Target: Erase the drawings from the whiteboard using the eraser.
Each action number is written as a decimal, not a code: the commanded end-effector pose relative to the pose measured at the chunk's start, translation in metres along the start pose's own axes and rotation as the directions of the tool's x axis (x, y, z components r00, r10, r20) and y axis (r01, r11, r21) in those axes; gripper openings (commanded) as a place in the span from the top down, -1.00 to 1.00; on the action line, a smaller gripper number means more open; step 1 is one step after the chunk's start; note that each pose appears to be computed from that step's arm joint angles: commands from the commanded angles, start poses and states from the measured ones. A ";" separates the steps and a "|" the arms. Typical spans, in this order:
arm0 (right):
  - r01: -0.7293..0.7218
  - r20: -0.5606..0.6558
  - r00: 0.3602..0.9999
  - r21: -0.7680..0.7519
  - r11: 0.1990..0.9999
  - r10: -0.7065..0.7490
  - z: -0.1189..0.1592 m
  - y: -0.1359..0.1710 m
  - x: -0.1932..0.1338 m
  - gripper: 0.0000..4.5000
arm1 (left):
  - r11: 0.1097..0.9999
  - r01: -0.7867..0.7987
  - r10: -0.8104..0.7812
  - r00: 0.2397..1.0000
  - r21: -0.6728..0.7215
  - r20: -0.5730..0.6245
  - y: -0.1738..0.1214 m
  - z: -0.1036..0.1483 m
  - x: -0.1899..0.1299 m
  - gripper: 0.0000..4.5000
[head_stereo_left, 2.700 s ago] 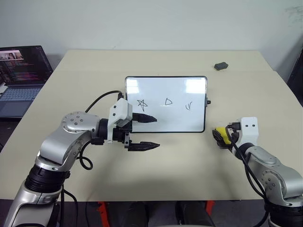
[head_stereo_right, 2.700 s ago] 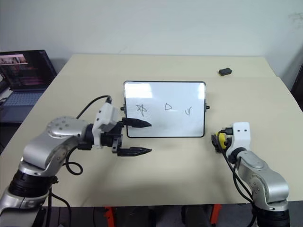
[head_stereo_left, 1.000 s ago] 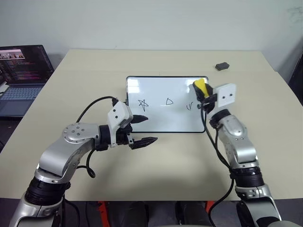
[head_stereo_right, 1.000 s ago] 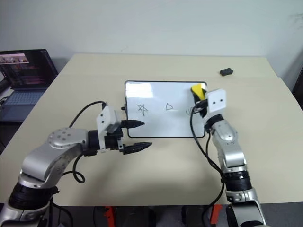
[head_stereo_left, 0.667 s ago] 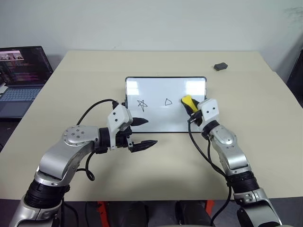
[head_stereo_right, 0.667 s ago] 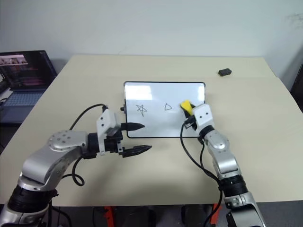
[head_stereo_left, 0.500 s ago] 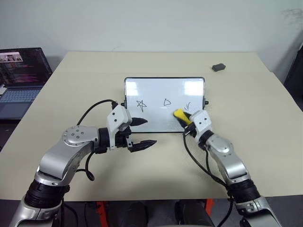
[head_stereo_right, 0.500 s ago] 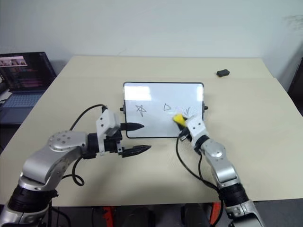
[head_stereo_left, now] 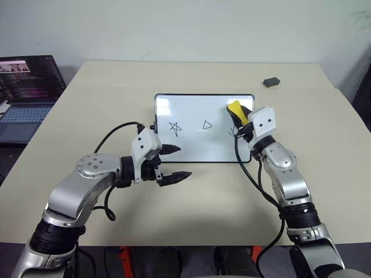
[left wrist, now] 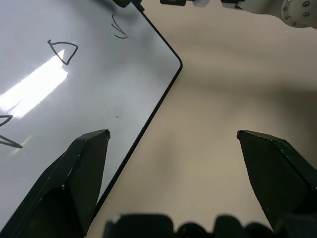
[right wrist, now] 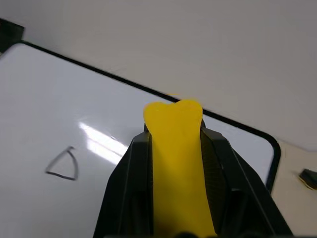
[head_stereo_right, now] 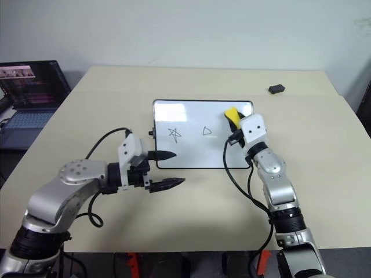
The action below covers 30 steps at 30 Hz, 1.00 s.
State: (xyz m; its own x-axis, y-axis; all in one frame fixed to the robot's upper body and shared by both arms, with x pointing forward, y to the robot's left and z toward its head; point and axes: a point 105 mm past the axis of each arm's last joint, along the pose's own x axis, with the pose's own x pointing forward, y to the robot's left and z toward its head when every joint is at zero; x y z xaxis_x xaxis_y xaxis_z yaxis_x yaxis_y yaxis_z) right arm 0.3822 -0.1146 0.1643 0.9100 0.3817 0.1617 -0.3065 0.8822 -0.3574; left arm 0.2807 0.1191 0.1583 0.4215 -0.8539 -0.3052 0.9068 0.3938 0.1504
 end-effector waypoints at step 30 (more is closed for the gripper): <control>0.003 -0.225 0.974 0.000 1.000 -0.003 -0.026 -0.001 -0.014 0.57 | 0.998 0.029 -0.030 0.999 0.047 0.032 -0.008 0.017 0.004 -1.00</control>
State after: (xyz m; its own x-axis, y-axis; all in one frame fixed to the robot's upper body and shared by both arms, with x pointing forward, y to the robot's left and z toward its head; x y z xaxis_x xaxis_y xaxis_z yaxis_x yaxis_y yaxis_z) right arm 0.3712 -0.1107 0.1514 0.9226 0.3857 0.0079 -0.3599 0.8677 -0.3428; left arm 0.2789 0.1108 0.1629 0.3996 -0.8641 -0.3061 0.9164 0.3679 0.1578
